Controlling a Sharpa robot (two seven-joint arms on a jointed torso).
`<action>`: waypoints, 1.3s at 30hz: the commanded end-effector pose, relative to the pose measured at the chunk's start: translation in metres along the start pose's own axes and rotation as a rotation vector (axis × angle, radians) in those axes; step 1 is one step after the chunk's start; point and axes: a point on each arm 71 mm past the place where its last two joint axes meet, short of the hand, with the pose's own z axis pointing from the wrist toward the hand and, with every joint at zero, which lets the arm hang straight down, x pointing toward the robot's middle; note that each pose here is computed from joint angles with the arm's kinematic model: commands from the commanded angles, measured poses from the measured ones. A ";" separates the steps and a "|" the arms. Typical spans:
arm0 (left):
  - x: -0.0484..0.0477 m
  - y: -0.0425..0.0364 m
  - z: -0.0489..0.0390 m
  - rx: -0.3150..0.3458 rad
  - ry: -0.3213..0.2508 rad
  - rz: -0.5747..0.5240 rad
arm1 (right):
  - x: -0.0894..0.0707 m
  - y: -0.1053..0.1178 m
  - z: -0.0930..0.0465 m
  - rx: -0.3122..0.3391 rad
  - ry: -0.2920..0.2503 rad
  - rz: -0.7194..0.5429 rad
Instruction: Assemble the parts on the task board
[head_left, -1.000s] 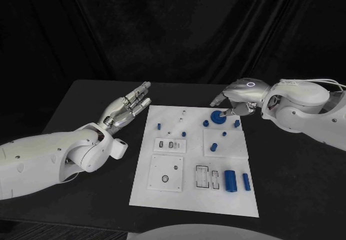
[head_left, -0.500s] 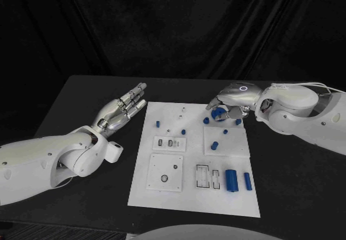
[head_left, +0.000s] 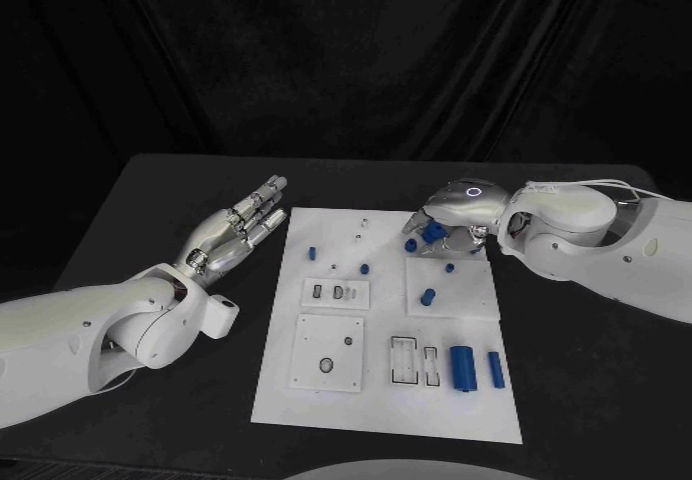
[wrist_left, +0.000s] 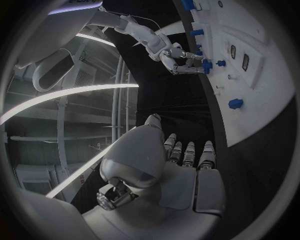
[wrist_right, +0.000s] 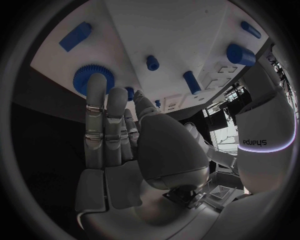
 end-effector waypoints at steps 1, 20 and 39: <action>0.0004 -0.0232 -0.0026 0.312 0.010 -0.006 | 0.001 0.000 0.002 0.003 -0.006 -0.009; -0.0026 -0.0209 -0.0021 0.299 0.007 -0.001 | 0.009 -0.001 0.012 -0.003 0.006 -0.007; -0.0028 -0.0176 0.0013 0.281 0.011 -0.001 | 0.018 0.005 0.022 -0.030 0.007 0.005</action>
